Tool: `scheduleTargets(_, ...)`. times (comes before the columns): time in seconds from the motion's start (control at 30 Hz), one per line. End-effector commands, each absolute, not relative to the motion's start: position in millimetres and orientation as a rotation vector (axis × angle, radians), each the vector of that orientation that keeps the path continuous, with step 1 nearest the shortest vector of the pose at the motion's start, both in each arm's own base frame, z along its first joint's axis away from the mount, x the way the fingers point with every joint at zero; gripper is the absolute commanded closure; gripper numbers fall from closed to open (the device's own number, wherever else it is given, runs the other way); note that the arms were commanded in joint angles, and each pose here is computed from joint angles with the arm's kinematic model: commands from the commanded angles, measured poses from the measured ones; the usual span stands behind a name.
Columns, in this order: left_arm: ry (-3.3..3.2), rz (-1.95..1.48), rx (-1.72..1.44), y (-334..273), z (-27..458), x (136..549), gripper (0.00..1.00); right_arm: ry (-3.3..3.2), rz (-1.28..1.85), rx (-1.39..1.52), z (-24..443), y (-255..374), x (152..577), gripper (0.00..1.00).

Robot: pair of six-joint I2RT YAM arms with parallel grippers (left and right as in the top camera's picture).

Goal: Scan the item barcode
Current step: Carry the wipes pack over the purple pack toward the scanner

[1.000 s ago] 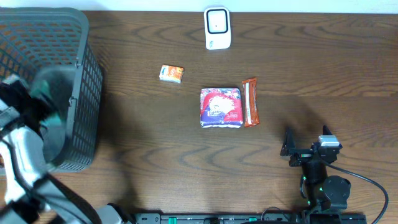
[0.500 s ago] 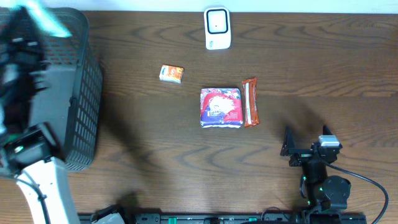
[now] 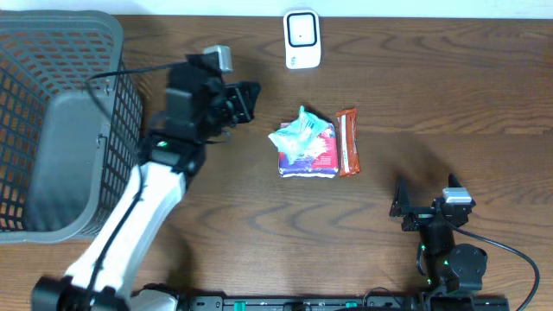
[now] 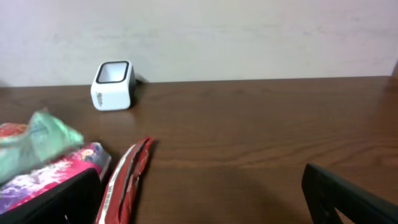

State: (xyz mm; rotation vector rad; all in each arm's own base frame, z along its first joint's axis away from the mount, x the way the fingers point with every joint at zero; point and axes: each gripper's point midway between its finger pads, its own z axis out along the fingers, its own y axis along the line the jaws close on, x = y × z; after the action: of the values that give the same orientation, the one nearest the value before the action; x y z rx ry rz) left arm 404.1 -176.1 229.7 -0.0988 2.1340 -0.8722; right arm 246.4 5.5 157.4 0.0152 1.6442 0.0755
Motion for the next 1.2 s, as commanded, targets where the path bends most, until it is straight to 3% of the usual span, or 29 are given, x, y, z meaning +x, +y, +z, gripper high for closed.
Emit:
scheduleTargets(0.0, 2.173, -0.556, -0.168, -155, 193, 425, 0.93, 1.643, 0.061, 0.007, 157, 4, 246, 0.01)
scheduleTargets(0.1, 2.232, -0.547, -0.151, -166, 169, 425, 0.92, 1.643, 0.061, 0.007, 157, 4, 246, 0.01)
scheduleTargets(0.23, 2.224, -0.531, -0.12, -167, 169, 427, 0.85, 1.643, 0.061, 0.007, 157, 4, 246, 0.01)
scheduleTargets(0.3, 2.179, -0.517, -0.065, -166, 185, 427, 0.78, 1.643, 0.061, 0.007, 157, 4, 246, 0.01)
scheduleTargets(0.5, 2.027, -0.523, 0.063, -163, 254, 405, 0.68, 1.643, 0.061, 0.007, 157, 4, 246, 0.01)
scheduleTargets(0.57, 2.044, -0.604, 0.119, -173, 259, 391, 0.57, 1.643, 0.061, 0.007, 157, 4, 246, 0.01)
scheduleTargets(0.67, 2.168, -0.691, 0.186, -187, 234, 369, 0.25, 1.643, 0.061, 0.007, 157, 4, 246, 0.01)
scheduleTargets(0.87, 2.454, -0.666, 0.22, -191, 154, 354, 0.01, 1.643, 0.061, 0.007, 157, 4, 246, 0.01)
scheduleTargets(1.17, 2.591, -0.821, 0.016, -211, 94, 370, 0.02, 1.643, 0.061, 0.007, 157, 4, 246, 0.01)
